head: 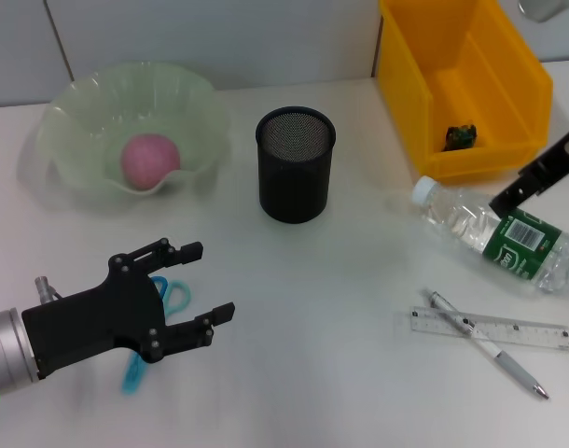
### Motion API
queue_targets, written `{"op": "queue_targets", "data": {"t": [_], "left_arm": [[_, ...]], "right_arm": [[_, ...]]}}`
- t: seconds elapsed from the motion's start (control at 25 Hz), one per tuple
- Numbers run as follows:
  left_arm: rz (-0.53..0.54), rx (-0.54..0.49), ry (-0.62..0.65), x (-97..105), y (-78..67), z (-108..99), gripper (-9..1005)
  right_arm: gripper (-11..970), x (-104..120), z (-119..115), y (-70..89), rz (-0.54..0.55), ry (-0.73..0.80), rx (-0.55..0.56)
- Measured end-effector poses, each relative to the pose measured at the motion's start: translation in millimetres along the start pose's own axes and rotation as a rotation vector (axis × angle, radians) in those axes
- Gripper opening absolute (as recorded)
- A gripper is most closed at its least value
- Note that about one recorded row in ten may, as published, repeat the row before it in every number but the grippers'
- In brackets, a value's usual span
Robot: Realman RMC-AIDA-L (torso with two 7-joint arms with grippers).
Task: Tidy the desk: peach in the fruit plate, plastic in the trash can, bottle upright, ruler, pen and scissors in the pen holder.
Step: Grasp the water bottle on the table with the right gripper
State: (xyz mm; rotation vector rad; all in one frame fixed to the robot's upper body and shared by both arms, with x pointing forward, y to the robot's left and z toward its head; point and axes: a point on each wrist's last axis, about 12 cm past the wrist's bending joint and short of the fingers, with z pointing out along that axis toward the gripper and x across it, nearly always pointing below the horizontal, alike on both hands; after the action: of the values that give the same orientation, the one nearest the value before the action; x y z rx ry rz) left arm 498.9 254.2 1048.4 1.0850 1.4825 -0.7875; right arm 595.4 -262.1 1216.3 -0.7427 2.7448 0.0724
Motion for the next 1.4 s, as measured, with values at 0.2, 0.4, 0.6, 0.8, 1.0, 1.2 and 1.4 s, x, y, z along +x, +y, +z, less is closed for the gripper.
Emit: {"op": "queue_targets", "data": {"t": [0.2, 0.4, 0.6, 0.8, 1.0, 1.2, 1.4], "left_arm": [[0.001, 0.001, 0.000, 0, 0.2, 0, 759], [0.000, 0.003, -0.001, 0, 0.4, 1, 758], [-0.002, 0.001, 0.000, 0, 0.0, 1, 757], [-0.003, -0.001, 0.001, 1, -0.4, 0, 756], [-0.004, -0.002, 0.001, 1, 0.1, -1, 755], [-0.004, -0.003, 0.002, 1, 0.2, -1, 754], [-0.004, -0.001, 0.001, 0, 0.3, 0, 753]], "right_arm": [[847, 7, 8, 0.1, 0.002, 0.043, -0.013], [847, 9, 15, -4.6, -0.007, 0.078, -0.017], [846, 7, 19, -6.4, -0.064, 0.089, -0.011], [846, 5, 21, -7.3, -0.119, 0.081, 0.022], [846, 6, 27, -9.0, -0.139, 0.082, 0.049], [846, 7, 35, -12.0, -0.131, 0.077, 0.053], [845, 8, 47, -13.6, -0.122, 0.080, 0.048]]}}
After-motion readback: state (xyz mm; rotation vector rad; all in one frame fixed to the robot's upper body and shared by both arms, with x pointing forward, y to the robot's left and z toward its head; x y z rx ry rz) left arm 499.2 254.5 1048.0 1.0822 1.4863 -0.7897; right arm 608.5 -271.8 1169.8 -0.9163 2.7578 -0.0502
